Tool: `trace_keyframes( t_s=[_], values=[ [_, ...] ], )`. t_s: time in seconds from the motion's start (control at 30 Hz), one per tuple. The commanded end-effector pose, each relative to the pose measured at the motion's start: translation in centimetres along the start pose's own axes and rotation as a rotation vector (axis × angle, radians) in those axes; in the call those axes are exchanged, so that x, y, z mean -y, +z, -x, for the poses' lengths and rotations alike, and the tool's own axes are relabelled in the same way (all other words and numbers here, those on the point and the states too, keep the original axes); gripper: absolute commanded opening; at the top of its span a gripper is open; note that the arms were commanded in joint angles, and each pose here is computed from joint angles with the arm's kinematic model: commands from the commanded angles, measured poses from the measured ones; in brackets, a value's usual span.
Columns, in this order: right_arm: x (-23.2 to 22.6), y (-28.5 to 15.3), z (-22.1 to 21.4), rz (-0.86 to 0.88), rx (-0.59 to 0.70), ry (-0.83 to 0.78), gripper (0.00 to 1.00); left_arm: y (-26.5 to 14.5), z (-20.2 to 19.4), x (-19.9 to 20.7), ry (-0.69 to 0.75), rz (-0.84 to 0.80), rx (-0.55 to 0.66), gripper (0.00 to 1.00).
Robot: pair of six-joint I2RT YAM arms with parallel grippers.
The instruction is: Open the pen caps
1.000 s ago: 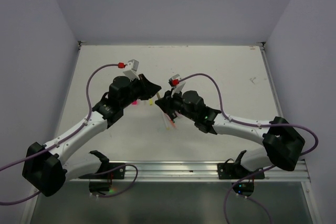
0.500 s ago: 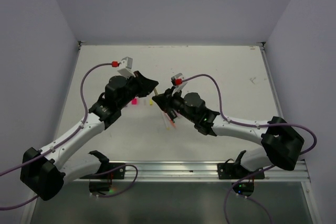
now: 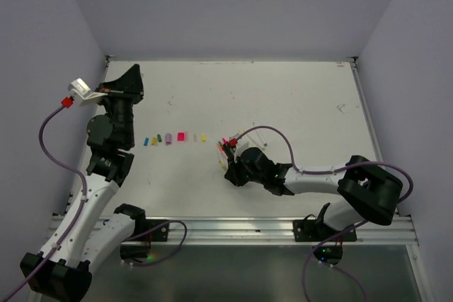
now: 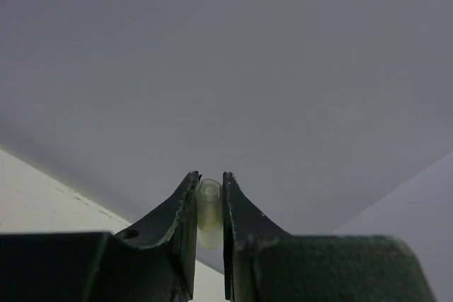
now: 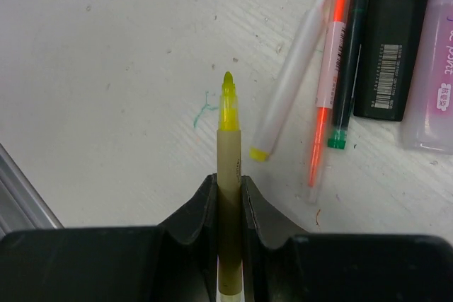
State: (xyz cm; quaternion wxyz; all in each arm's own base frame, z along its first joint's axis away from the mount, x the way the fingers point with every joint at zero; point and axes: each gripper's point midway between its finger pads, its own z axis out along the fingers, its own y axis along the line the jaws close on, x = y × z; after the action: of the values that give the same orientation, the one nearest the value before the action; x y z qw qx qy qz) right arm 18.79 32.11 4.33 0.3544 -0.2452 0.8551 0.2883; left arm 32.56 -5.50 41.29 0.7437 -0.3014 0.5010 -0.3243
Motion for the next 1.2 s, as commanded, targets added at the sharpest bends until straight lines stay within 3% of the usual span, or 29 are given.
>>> trace_keyframes(
  t_s=[0.0,0.17,0.3,0.43,0.57,0.73,1.0,1.1,1.17],
  values=[
    [-1.6,-0.3,2.9,0.041,0.061,0.015,0.0,1.2,1.7,0.5,-0.01,0.02,0.069,0.0],
    [-1.8,0.5,4.3,-0.019,0.04,0.034,0.0,2.5,-4.6,0.1,0.155,0.013,-0.238,0.0],
    [-1.7,1.6,4.6,-0.102,0.013,0.078,0.0,1.9,-9.7,-2.4,0.281,0.042,-0.483,0.0],
    [-1.7,3.2,5.2,-0.185,-0.013,0.096,0.0,-0.9,-14.2,-7.2,0.378,0.15,-0.734,0.0],
    [-0.6,3.8,3.6,-0.294,-0.076,0.104,0.0,-3.5,-16.5,-10.1,0.442,0.191,-0.886,0.0],
    [0.7,4.7,2.4,-0.374,-0.099,0.142,0.0,-6.3,-18.4,-13.2,0.463,0.241,-1.0,0.01],
    [2.9,5.0,0.7,-0.497,-0.121,0.159,0.07,-8.3,-21.7,-14.0,0.425,0.238,-1.114,0.01],
    [4.1,4.3,0.8,-0.558,-0.111,0.16,0.12,-8.6,-23.4,-14.0,0.424,0.244,-1.149,0.02],
    [4.0,4.0,1.1,-0.557,-0.1,0.16,0.21,-8.9,-24.6,-13.5,0.426,0.243,-1.17,0.02]
  ],
)
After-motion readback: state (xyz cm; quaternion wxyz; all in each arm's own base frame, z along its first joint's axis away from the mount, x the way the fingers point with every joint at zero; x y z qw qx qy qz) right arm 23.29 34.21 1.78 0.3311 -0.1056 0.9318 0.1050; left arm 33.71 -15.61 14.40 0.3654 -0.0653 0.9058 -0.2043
